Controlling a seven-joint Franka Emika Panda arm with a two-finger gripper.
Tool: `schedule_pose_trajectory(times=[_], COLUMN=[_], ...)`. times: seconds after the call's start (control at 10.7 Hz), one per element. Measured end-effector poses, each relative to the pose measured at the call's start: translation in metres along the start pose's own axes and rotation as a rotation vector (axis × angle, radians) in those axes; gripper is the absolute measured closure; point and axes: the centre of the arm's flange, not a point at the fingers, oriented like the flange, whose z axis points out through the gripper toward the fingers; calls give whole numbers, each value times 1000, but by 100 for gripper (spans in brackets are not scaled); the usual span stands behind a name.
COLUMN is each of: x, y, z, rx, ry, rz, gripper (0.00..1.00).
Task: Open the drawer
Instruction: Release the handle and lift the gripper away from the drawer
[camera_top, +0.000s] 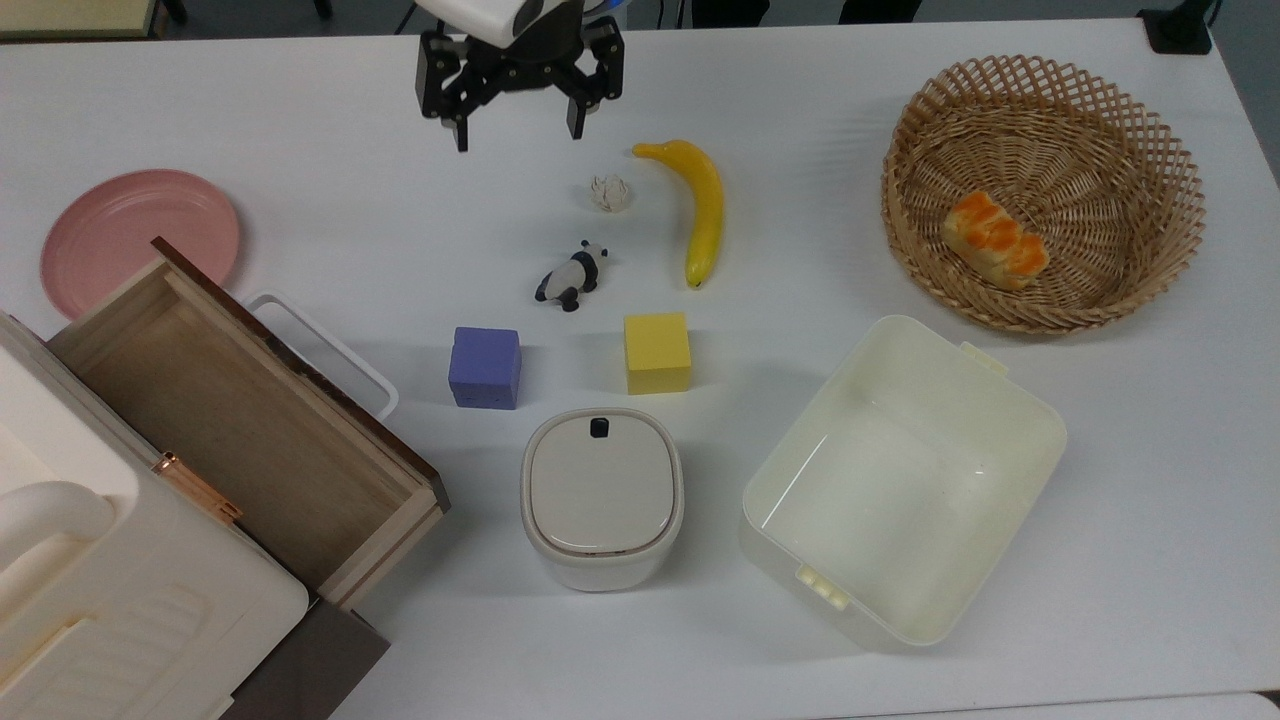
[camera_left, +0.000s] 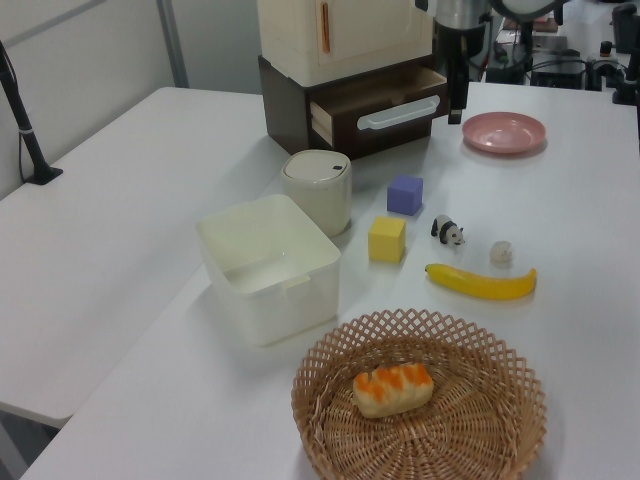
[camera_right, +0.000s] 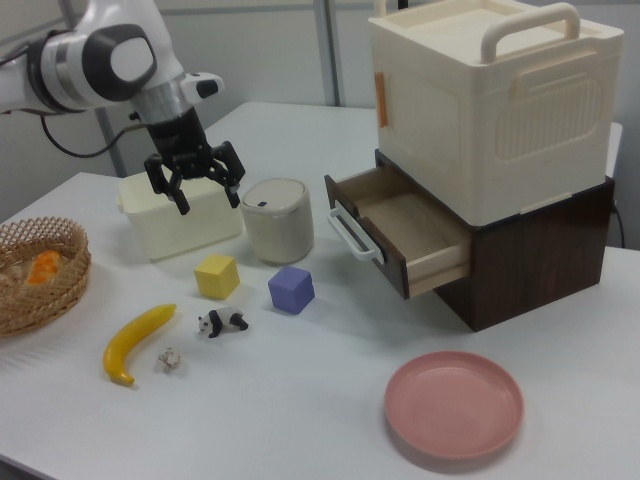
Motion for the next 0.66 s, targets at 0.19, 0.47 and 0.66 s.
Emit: schedule_pose_trajectory(times=[0.19,0.47,0.66], x=[-3,-12,-15], y=[-4,3,7], z=[-9,-38,-49], rx=[59,119,118], ry=[-21,-48,-50], rz=[52,126,211], gripper=[0,0,0])
